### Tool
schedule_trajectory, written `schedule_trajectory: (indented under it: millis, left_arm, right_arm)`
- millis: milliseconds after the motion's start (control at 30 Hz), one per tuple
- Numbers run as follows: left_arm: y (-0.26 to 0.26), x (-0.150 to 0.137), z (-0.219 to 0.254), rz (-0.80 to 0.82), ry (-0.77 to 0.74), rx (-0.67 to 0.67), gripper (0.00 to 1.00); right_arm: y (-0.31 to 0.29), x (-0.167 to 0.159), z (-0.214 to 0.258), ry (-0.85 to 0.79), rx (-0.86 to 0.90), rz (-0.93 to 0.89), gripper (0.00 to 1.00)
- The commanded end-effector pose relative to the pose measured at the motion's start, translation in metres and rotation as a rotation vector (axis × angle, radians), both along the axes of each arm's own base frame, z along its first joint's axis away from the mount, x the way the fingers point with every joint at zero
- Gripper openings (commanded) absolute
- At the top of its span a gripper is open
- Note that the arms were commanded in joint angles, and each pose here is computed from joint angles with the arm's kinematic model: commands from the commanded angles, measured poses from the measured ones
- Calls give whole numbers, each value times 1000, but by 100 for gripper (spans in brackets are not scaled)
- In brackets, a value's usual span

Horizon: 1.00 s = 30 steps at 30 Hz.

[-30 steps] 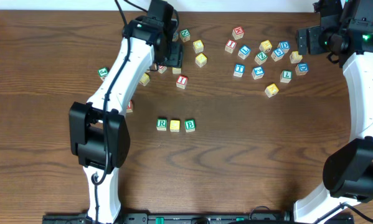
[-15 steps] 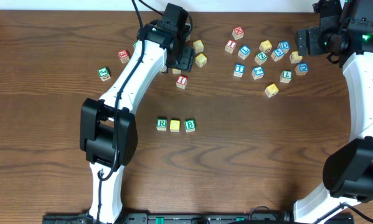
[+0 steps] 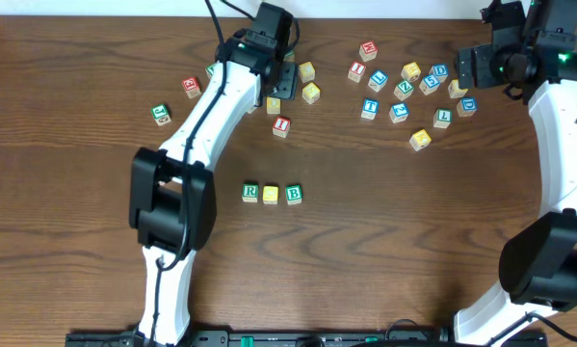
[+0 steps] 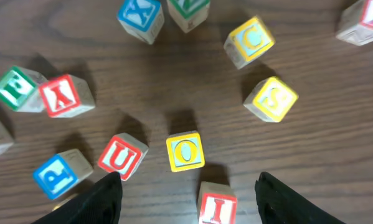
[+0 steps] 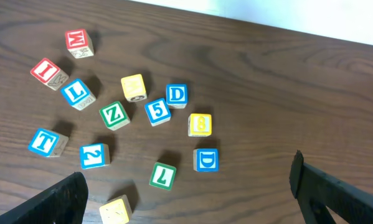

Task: Spell out ROBOT
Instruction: 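Move the left gripper up over the yellow O block at back, then lower the left gripper and close it on the yellow O block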

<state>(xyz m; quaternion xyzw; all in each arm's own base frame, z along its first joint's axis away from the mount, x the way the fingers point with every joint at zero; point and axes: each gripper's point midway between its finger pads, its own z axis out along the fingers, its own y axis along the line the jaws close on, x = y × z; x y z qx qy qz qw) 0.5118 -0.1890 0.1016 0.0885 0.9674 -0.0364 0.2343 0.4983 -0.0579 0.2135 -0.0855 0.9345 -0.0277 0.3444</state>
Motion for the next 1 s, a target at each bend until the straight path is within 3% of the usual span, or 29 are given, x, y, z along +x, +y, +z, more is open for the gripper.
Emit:
schedule_trajectory:
  millis: [0, 967]
  left_arm:
    - [2, 2, -31, 33, 50, 22, 67]
    - [1, 6, -39, 71, 56, 5, 66]
  right_arm:
    - [6, 4, -10, 23, 21, 5, 99]
    - [8, 6, -25, 57, 25, 10, 99]
